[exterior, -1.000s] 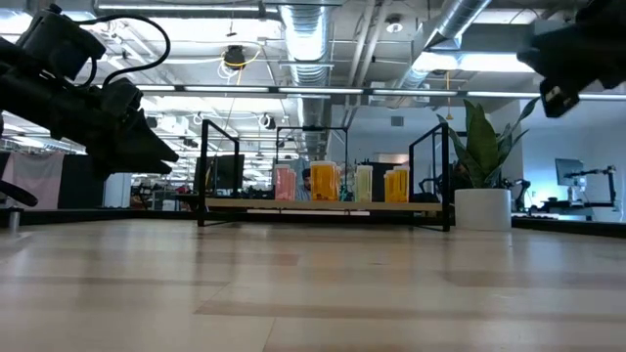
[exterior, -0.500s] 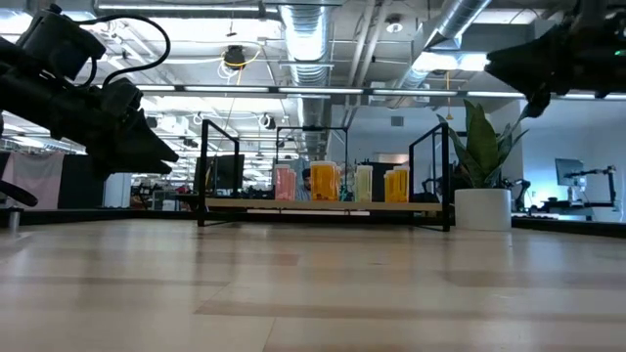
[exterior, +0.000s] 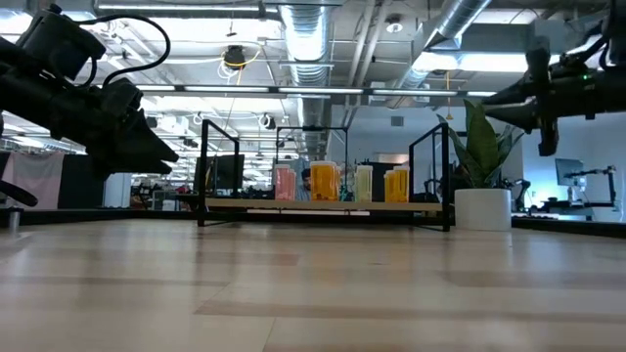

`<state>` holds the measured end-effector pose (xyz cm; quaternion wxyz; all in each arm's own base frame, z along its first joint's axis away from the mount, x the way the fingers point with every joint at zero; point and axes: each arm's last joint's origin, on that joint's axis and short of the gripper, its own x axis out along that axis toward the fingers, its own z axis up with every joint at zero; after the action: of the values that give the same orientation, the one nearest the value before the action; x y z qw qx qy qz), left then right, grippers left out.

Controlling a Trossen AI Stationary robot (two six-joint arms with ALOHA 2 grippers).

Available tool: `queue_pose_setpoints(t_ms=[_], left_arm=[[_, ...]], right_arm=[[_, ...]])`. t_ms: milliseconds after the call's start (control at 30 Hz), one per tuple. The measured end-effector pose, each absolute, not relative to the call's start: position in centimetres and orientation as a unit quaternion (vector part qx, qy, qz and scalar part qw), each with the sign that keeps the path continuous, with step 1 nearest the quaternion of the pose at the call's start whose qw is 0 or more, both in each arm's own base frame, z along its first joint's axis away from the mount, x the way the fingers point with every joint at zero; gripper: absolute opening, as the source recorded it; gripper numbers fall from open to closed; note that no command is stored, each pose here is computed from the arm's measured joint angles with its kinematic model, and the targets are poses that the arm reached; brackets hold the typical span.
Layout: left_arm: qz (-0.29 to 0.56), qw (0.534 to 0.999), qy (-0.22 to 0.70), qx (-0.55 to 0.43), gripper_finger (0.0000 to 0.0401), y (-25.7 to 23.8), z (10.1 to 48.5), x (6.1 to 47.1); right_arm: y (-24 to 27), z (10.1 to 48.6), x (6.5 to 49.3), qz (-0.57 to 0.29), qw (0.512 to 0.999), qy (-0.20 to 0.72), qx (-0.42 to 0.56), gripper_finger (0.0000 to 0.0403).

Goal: Pick and place medicine bottles onto shelf by color
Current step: Return to Home Position

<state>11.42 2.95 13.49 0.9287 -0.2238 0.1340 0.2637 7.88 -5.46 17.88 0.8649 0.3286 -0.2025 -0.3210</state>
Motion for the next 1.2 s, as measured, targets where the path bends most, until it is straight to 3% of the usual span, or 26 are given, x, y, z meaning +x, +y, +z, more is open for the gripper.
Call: queue_pose_setpoints(t_ms=[1200], left_arm=[[0.258,0.933,0.109,-0.226,0.0183,2.91,13.98,11.26]], right_arm=[[-5.59,17.02,7.94,-0.341,0.861,-0.167,0.339,0.0118]])
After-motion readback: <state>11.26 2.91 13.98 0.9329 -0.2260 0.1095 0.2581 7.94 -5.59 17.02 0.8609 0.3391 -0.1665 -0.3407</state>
